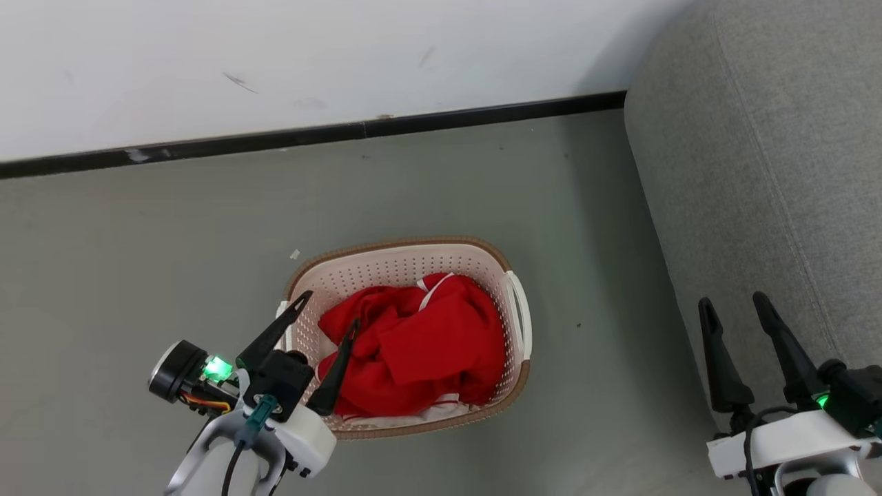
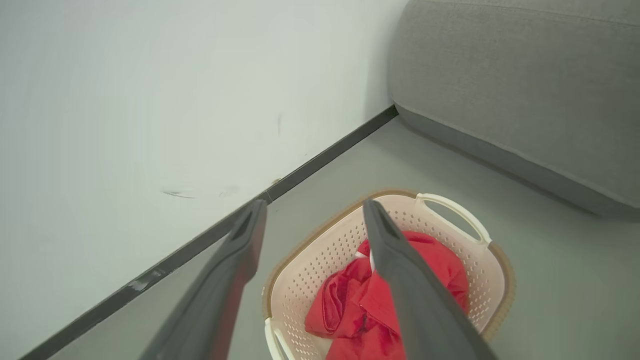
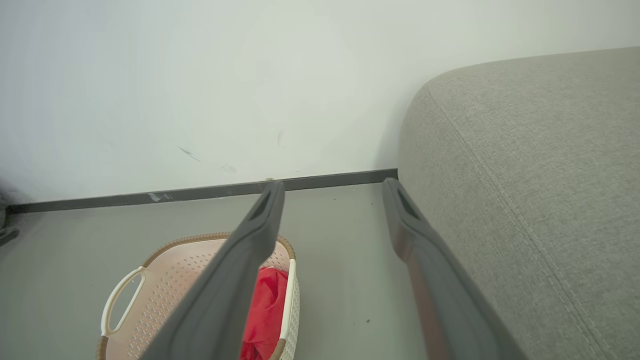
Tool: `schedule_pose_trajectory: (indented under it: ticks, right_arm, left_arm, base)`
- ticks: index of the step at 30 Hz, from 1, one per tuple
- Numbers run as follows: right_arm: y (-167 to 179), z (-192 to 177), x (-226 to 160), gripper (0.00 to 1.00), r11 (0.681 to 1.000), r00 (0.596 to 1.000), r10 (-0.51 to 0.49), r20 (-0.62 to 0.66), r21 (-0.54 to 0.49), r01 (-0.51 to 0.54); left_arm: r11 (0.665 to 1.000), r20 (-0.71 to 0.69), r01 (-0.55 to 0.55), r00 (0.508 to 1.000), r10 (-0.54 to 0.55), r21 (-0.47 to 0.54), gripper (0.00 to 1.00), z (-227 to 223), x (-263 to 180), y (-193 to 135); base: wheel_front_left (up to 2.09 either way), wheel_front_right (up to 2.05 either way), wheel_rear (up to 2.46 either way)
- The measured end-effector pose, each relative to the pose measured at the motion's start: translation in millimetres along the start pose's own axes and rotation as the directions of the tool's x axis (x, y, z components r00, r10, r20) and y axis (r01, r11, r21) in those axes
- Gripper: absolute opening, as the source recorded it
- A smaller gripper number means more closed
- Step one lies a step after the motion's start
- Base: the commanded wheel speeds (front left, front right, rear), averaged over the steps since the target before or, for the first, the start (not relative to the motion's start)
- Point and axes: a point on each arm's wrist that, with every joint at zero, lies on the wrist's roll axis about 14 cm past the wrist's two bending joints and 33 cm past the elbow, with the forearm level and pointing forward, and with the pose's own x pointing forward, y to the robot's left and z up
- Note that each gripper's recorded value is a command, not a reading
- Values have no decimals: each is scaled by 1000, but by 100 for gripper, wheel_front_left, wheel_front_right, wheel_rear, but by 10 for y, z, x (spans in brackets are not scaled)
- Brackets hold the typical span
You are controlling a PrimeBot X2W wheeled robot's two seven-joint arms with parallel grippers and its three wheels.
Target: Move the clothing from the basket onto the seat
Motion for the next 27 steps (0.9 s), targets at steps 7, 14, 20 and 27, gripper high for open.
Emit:
schedule_pose_trajectory:
  ticks: [7, 14, 20, 27]
  right_arm:
    - [-113, -90, 126, 100, 999, 999, -34, -18, -5, 34]
    - [-248, -157, 236, 100, 997, 997, -73, -28, -12, 73]
    - [-372, -231, 298, 100, 994, 993, -110, -40, -12, 110]
    - [-511, -282, 368, 100, 989, 988, -146, -47, -35, 145]
  left_arm:
    - [995, -75, 101, 992, -99, 16, 100, -314, 219, -205]
    - [983, -121, 182, 976, -179, 17, 100, -573, 422, -385]
    - [965, -156, 262, 954, -255, 22, 100, -791, 549, -584]
    - [937, -209, 349, 918, -337, 22, 100, -1096, 611, -784]
  base:
    - [0, 0, 0]
    - [0, 0, 0]
    - [0, 0, 0]
    - [0, 0, 0]
